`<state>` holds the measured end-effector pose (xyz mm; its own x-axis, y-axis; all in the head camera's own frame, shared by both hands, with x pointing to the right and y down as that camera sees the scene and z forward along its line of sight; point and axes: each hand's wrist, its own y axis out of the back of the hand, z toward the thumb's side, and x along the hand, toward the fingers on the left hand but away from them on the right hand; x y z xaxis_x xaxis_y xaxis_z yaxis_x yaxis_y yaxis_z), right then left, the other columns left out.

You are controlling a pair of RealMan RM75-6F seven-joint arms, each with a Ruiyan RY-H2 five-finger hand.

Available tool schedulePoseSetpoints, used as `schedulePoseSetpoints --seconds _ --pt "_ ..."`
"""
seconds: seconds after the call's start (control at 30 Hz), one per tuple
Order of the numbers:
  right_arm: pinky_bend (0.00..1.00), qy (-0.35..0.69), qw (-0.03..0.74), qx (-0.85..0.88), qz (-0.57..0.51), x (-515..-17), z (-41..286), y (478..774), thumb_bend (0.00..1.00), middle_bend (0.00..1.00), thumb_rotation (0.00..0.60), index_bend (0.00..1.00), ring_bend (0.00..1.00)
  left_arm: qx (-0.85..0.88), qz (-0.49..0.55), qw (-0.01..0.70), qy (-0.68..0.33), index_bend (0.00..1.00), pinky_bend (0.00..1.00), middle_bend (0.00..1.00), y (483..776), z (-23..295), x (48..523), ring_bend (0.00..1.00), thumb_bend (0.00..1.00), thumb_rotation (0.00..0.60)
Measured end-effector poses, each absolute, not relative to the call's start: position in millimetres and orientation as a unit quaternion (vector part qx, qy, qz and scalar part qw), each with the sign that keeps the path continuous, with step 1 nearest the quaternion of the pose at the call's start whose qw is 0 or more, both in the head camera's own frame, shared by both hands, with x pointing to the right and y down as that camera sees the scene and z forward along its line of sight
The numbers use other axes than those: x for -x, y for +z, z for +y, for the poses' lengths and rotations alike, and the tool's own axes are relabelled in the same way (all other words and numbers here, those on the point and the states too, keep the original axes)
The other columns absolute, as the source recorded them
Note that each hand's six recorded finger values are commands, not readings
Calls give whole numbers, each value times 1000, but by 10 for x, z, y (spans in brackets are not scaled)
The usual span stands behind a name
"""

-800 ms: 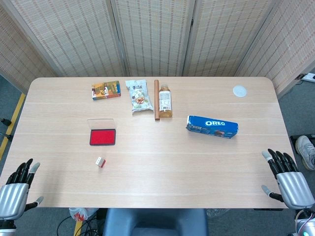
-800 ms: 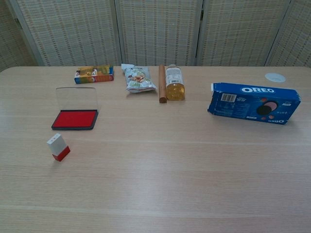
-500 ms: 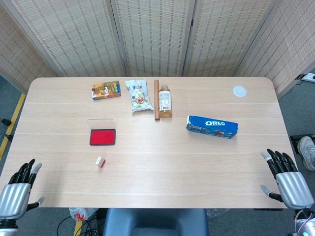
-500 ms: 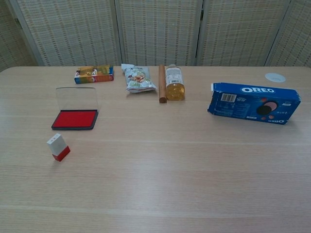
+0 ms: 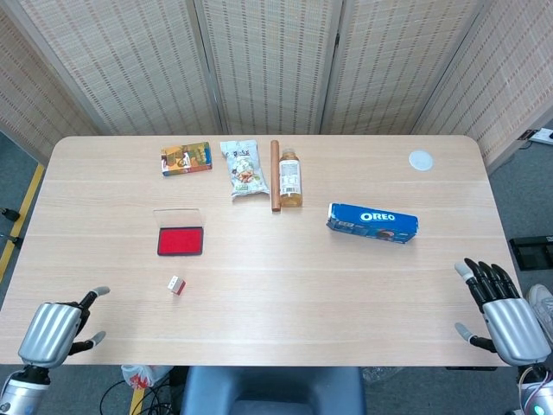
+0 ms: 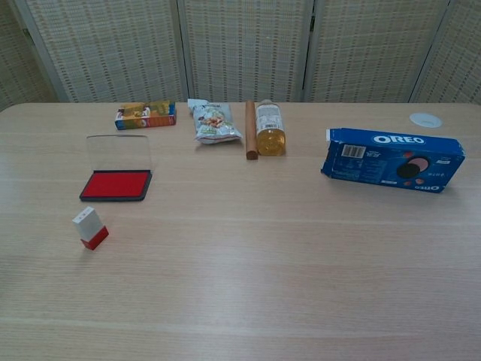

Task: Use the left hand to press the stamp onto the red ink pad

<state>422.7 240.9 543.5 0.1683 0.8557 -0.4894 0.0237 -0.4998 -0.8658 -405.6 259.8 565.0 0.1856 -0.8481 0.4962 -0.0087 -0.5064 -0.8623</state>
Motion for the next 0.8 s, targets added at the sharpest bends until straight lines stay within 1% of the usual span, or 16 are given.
schedulePoseSetpoints --seconds 0.13,0.33,0.5,0.63,0.73,0.8 --pt "0 551 375 672 -322 -4223 2391 5460 207 0 600 0 0 678 286 376 -564 316 916 1000 5760 2550 3935 928 110 600" --pt "0 545 377 678 -318 -4225 2392 5438 207 0 600 0 0 700 233 351 -576 360 934 1000 6034 2458 3696 946 126 600" --pt "0 544 377 678 -320 -4250 2401 5423 207 0 600 0 0 718 192 346 -573 350 934 1000 6271 2373 3448 946 196 600" --pt "0 548 375 677 -317 -4259 2400 5445 207 0 600 0 0 722 176 347 -572 309 934 1000 6397 2245 3310 946 203 600" --pt "0 553 372 676 -315 -4270 2390 5467 207 0 600 0 0 725 172 345 -571 315 933 1000 6451 2134 3248 945 225 600" --pt "0 556 370 674 -315 -4283 2382 5481 207 0 600 0 0 726 168 346 -570 332 934 1000 6480 2071 3215 944 273 600"
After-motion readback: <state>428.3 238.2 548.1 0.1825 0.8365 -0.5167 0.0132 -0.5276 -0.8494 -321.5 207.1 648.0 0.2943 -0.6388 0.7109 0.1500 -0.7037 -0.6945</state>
